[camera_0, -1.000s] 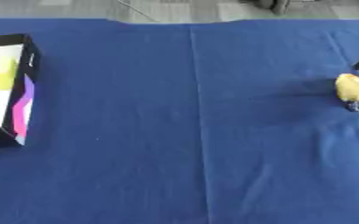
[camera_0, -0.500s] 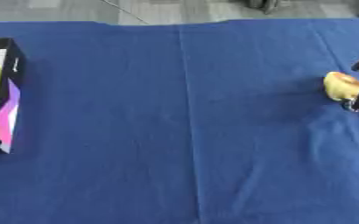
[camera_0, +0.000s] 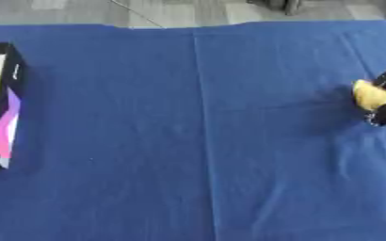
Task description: Pick up the objects with one hand, pass them to the other hand, and then place them into the box on the other side of the table.
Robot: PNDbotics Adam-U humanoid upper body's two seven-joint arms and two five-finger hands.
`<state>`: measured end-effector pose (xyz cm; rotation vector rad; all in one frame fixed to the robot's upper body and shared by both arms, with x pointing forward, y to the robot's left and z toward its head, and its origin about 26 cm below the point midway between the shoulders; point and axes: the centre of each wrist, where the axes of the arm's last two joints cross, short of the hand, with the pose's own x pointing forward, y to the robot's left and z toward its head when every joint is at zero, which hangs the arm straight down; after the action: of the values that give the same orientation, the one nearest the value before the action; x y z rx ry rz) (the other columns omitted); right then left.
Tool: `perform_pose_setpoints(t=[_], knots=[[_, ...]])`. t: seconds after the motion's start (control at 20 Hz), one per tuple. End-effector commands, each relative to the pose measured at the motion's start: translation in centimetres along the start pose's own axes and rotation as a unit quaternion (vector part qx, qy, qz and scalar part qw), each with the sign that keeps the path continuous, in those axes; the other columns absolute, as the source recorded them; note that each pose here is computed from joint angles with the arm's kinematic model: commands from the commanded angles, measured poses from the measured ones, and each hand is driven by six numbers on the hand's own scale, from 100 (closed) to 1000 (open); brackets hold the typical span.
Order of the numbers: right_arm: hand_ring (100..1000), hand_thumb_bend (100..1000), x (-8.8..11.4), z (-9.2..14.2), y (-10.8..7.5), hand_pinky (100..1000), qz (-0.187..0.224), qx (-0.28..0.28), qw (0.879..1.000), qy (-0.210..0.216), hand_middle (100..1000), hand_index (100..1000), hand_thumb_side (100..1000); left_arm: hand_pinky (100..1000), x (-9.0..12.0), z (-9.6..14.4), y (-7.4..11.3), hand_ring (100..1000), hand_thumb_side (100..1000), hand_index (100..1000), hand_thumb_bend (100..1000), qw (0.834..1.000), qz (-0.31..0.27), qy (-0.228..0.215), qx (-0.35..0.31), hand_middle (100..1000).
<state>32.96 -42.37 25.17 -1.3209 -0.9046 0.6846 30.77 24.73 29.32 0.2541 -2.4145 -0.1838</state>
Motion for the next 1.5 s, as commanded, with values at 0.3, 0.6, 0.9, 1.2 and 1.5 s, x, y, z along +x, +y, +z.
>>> perform_pose_setpoints(t=[0.3,0.6,0.9,1.2,1.5], knots=[[592,278,0.2,0.4,-0.7,767,0.005,-0.124,0.992,0.025,386,508,100,735,0.9,-0.3,0.1,770,807,883,123,1.000,-0.003,-0.017,-0.002,728],[589,267,1.6,2.4,-1.5,761,-0.013,-0.162,0.987,-0.014,390,505,100,732,0.8,-0.3,0.3,770,802,881,119,1.000,-0.012,-0.014,-0.006,745],[587,160,4.3,6.8,-2.7,750,-0.052,-0.182,0.977,-0.100,402,517,100,729,0.8,-0.2,0.6,764,797,881,112,1.000,-0.022,-0.010,-0.010,736],[588,100,6.5,8.8,-2.7,752,-0.091,-0.182,0.950,-0.238,415,530,100,723,1.4,-0.8,1.2,753,798,883,104,0.999,-0.037,-0.003,-0.021,734],[584,100,9.2,9.5,-2.9,756,-0.122,-0.165,0.911,-0.357,423,539,100,724,2.8,-2.0,2.1,757,798,893,100,0.997,-0.073,-0.001,-0.035,758]])
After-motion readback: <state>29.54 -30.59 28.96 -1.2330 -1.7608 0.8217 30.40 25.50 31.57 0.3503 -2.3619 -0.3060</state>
